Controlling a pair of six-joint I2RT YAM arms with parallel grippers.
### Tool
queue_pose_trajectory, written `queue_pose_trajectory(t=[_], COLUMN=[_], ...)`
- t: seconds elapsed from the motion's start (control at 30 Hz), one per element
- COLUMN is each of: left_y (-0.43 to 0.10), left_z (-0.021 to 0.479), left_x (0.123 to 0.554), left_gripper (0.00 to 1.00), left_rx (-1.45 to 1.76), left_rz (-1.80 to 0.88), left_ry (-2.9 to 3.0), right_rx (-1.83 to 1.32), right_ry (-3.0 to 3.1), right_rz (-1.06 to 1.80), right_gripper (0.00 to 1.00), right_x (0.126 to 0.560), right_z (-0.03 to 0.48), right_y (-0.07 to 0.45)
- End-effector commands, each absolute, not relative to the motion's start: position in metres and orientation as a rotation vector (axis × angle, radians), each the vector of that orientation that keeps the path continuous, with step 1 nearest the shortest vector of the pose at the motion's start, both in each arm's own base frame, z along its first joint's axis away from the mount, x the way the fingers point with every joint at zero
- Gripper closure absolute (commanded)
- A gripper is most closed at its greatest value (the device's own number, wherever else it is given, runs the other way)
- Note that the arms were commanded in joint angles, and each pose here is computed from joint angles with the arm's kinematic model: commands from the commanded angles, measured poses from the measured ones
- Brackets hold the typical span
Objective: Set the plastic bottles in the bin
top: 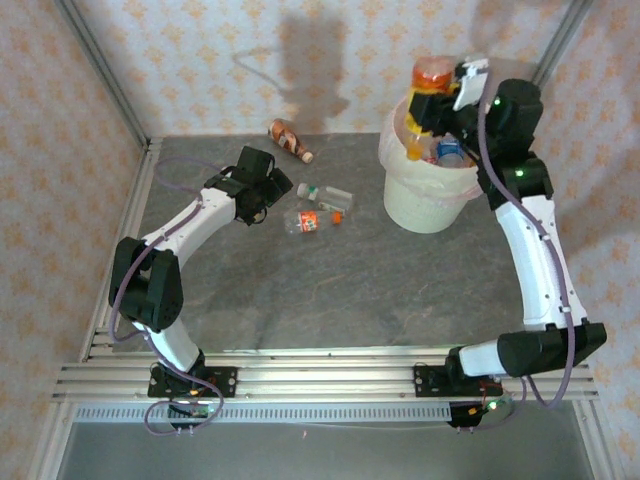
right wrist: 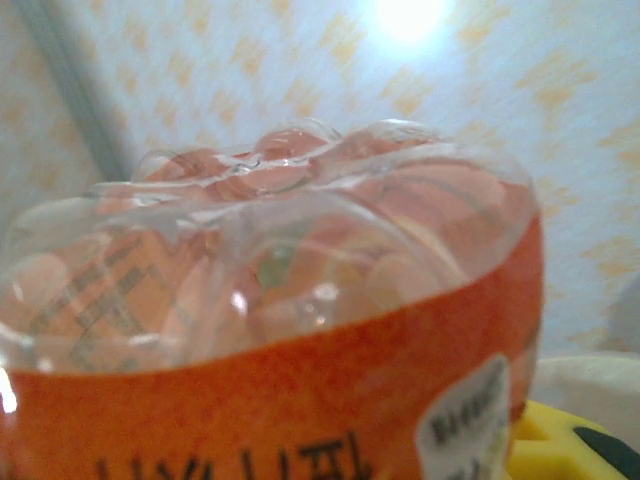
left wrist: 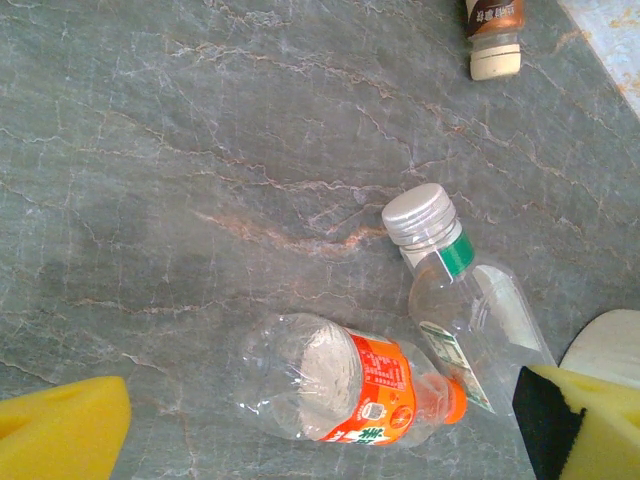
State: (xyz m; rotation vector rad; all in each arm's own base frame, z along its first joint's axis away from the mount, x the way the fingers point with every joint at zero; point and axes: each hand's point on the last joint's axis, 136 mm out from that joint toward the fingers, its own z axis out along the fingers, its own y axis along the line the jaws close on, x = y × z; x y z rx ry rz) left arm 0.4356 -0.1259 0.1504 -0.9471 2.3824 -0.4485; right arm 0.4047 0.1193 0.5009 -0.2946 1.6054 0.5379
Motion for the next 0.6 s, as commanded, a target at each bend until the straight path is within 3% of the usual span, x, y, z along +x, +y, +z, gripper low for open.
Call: queue_pose_trajectory(t=[0.0,0.2,0.4,0.47,0.57], left_y=[-0.123,-0.121,-0.119,-0.12,-0.122], left_z=[0.157,0.16,0.159,0.16,0.159], left_x=[0.441,0.44,0.441,0.442,0.444], left_gripper=[0.0,0.0,0.0,0.0,0.0], left_rx=[-0.968,-0.961,-0.957,-0.956,-0.961], left_rz=[-0.458,-0.446,-0.421,-0.425,-0.442], left_ry=[2.357,2.358,2.364,2.364,2.362], right_rx=[-0.003,0.224,0.231,0.214,0.221], right_ry=[1.582,1.761,2.017,2.1,2.197], right_rz=[0.409,0.21,0.16,0.146,0.107], right_gripper=[0.67,0.65,0.64,0.6,0.46], right_x=[0.431,0.472,0.486,0.485,0.486], right_z=[0.516,0.462,0.379,0.355,0.324], right_y=[0.07,0.008,0.001,0.002,-0.002])
